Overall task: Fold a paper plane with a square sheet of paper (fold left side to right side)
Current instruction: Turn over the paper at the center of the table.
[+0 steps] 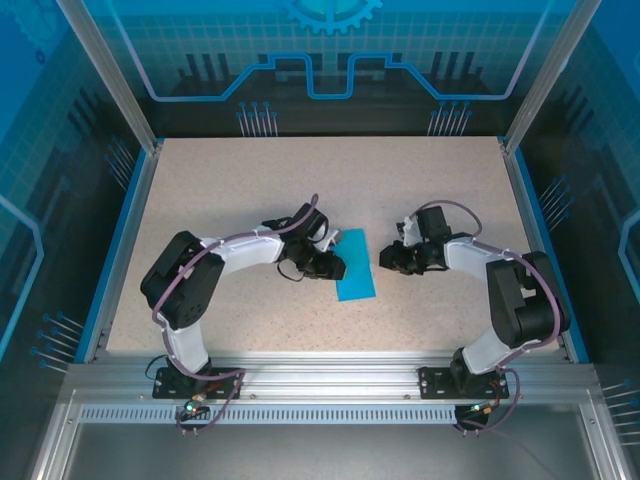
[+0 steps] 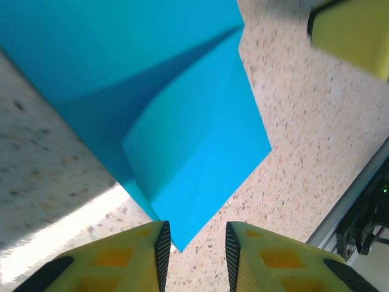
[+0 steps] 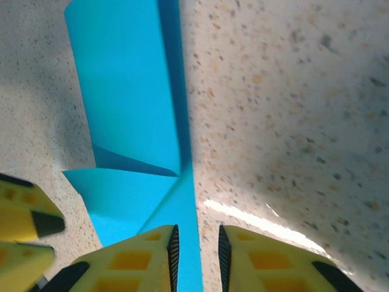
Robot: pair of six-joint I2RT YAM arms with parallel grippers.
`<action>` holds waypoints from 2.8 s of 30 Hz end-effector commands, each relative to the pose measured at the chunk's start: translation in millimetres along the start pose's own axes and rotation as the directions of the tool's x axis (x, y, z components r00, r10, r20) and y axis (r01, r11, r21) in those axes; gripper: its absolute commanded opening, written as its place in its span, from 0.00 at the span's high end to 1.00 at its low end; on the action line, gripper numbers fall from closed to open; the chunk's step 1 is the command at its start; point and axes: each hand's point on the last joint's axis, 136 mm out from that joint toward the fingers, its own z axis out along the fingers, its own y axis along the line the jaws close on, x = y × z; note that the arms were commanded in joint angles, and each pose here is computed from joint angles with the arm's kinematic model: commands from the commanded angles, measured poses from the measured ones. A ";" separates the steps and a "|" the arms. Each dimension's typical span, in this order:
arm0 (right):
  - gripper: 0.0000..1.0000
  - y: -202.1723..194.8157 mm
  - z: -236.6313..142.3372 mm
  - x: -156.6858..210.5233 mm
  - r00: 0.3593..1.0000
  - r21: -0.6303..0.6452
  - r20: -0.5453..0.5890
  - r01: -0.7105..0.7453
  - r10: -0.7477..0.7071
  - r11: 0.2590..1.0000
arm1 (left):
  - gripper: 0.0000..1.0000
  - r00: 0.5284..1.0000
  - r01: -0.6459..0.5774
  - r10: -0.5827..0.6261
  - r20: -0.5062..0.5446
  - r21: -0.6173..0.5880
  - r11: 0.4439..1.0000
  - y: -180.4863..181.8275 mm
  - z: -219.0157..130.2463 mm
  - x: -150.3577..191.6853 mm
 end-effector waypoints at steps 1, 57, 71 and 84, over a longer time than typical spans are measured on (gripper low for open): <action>0.70 7.8 -1.2 -0.9 1.000 -0.077 0.022 0.000 0.002 0.997 | 0.65 1.000 -0.022 0.023 0.017 -0.021 1.000 4.3 -4.0 -12.3; 0.96 87.0 43.5 1.5 0.992 -0.324 -0.060 0.085 -0.110 0.942 | 0.60 0.979 0.008 0.001 0.204 -0.041 0.999 12.6 -39.3 -40.3; 0.99 145.4 -84.1 -57.3 0.921 -0.476 0.273 0.381 -0.278 0.793 | 0.12 0.808 -0.097 -0.064 0.586 0.239 0.966 -36.8 -190.9 -68.5; 0.96 237.4 -178.2 -59.5 0.800 -0.525 0.473 0.593 -0.370 0.610 | 0.01 0.814 -0.358 0.018 0.581 0.476 0.803 -133.1 -229.6 -68.7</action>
